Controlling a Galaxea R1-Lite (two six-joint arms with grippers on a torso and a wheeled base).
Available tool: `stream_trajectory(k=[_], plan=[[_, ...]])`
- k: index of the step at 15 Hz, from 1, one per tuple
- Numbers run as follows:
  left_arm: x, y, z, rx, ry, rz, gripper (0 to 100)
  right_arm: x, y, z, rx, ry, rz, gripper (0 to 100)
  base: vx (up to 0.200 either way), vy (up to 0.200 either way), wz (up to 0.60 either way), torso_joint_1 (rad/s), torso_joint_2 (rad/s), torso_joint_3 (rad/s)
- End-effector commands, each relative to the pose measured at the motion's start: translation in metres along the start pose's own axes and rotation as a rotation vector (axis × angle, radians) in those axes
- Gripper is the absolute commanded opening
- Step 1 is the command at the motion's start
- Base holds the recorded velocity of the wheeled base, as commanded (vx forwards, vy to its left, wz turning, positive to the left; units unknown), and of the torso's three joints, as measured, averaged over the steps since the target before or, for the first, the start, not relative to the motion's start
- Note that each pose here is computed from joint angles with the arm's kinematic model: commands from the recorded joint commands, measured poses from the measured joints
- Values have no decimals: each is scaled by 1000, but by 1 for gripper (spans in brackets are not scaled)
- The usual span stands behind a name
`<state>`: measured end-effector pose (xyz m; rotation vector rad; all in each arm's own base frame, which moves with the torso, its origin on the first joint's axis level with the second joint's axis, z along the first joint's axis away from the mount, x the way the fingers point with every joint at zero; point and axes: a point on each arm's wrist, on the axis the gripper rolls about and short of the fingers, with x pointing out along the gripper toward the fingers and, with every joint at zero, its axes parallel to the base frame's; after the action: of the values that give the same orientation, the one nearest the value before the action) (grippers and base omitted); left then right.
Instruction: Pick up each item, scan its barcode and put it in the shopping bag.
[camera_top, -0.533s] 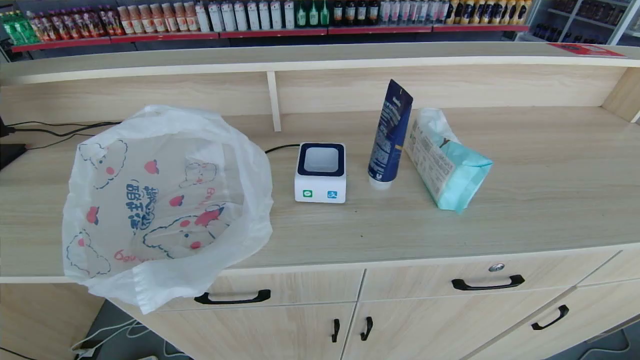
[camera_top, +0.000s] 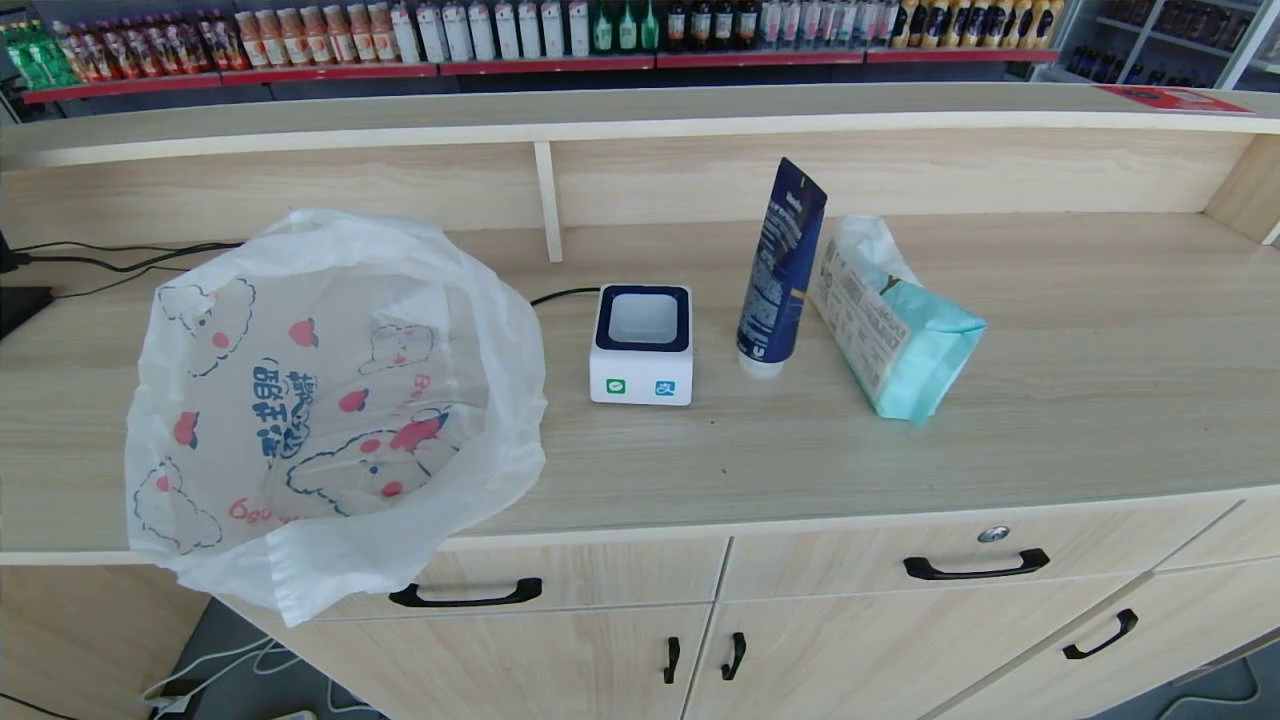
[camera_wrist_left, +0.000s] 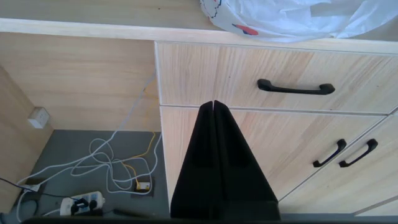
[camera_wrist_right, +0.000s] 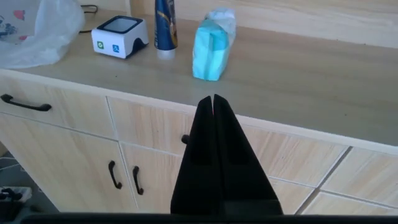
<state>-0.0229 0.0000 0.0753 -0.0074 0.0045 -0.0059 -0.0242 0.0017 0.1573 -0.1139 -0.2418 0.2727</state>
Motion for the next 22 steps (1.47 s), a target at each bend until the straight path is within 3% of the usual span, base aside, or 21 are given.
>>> stream_trajectory(k=[1,6,7,10,14,17,22], plan=[[0,0,0,0,0,0,0,11,-3,13,-6,10,19,0,0,0,0,0,0,0],[0,0,0,0,0,0,0,60,-13,34,-39,1,86,0,0,0,0,0,0,0],[0,0,0,0,0,0,0,84,-13,39,-95,-30,150,0,0,0,0,0,0,0],[0,0,0,0,0,0,0,126,2,46,-125,10,352,0,0,0,0,0,0,0],[0,0,0,0,0,0,0,157,9,47,-1,99,308,0,0,0,0,0,0,0],[0,0,0,0,0,0,0,175,25,51,10,110,379,0,0,0,0,0,0,0],[0,0,0,0,0,0,0,179,40,27,23,178,351,0,0,0,0,0,0,0]])
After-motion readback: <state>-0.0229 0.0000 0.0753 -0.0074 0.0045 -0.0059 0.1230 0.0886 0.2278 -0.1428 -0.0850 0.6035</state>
